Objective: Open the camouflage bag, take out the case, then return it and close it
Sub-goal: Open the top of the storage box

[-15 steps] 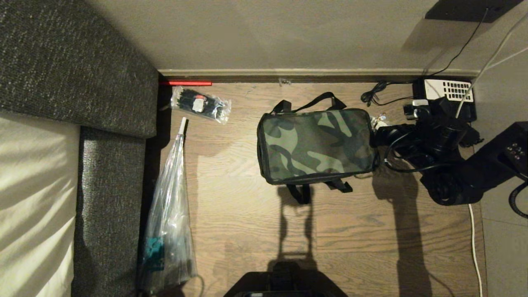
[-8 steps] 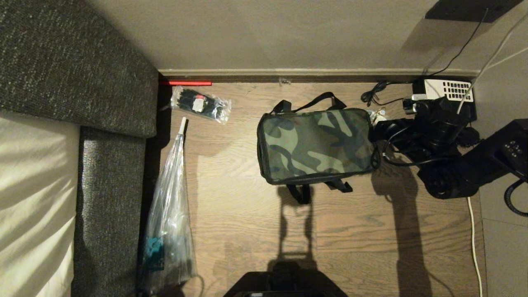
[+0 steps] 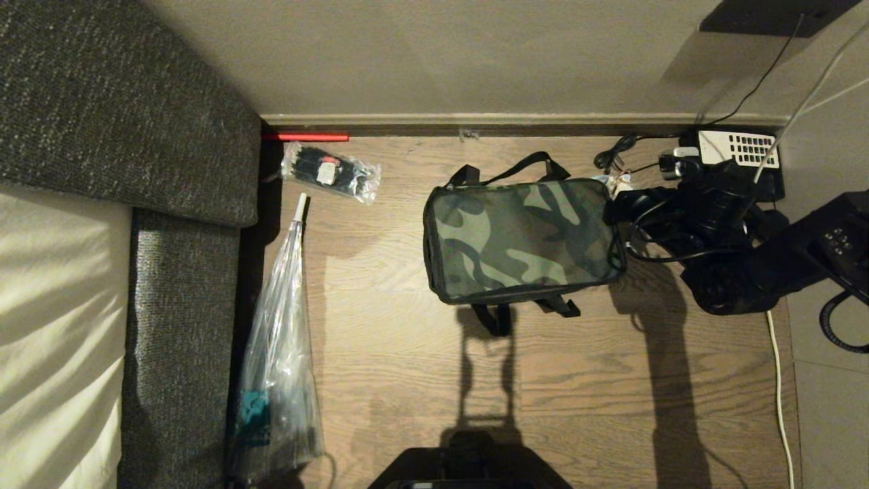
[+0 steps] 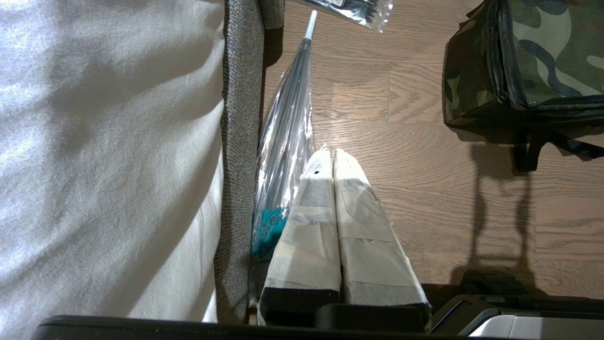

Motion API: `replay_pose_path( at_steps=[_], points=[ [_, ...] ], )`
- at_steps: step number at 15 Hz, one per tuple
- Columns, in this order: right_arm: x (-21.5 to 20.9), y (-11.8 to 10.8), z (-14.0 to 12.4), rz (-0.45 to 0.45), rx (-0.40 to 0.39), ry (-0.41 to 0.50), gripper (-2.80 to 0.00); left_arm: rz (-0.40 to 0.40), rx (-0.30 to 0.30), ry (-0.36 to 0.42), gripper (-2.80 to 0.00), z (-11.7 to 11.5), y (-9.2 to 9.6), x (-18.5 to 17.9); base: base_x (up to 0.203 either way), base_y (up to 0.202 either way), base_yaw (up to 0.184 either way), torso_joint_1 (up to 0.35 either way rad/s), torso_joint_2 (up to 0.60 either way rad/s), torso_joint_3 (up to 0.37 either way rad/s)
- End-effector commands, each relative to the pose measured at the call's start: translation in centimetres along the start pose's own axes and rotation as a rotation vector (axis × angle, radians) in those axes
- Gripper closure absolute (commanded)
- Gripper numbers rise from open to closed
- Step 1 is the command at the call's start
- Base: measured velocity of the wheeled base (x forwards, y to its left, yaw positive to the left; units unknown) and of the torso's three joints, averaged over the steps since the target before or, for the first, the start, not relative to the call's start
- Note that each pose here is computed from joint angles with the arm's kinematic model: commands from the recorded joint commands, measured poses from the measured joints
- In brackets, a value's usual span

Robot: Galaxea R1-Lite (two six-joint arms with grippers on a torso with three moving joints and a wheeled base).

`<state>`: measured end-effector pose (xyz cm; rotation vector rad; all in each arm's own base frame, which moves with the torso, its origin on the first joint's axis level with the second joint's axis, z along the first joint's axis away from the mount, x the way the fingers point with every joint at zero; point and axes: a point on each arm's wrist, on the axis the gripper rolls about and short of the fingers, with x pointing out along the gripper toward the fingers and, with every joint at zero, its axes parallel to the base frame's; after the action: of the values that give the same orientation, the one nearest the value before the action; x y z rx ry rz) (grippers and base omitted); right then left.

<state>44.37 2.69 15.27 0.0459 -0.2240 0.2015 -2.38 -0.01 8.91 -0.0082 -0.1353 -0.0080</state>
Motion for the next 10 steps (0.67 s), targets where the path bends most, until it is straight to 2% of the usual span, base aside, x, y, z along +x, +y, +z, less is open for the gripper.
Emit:
replay_pose_path(
  at_steps=[1, 8, 10],
  points=[
    [0.3, 0.0, 0.3, 0.002, -0.003, -0.02, 0.0, 0.001, -0.001, 0.039, 0.0, -1.1, 0.0, 0.2, 0.0, 0.0, 0.0, 0.0, 0.0, 0.0],
    [0.4, -0.1, 1.9, 0.001, -0.005, -0.055, 0.0, 0.001, -0.001, 0.04, 0.0, -1.1, 0.0, 0.2, 0.0, 0.0, 0.0, 0.0, 0.0, 0.0],
    [0.5, -0.1, 1.9, 0.001, 0.017, -0.058, 0.0, 0.001, -0.001, 0.039, 0.0, -1.1, 0.0, 0.2, 0.0, 0.0, 0.0, 0.0, 0.0, 0.0]
  ],
)
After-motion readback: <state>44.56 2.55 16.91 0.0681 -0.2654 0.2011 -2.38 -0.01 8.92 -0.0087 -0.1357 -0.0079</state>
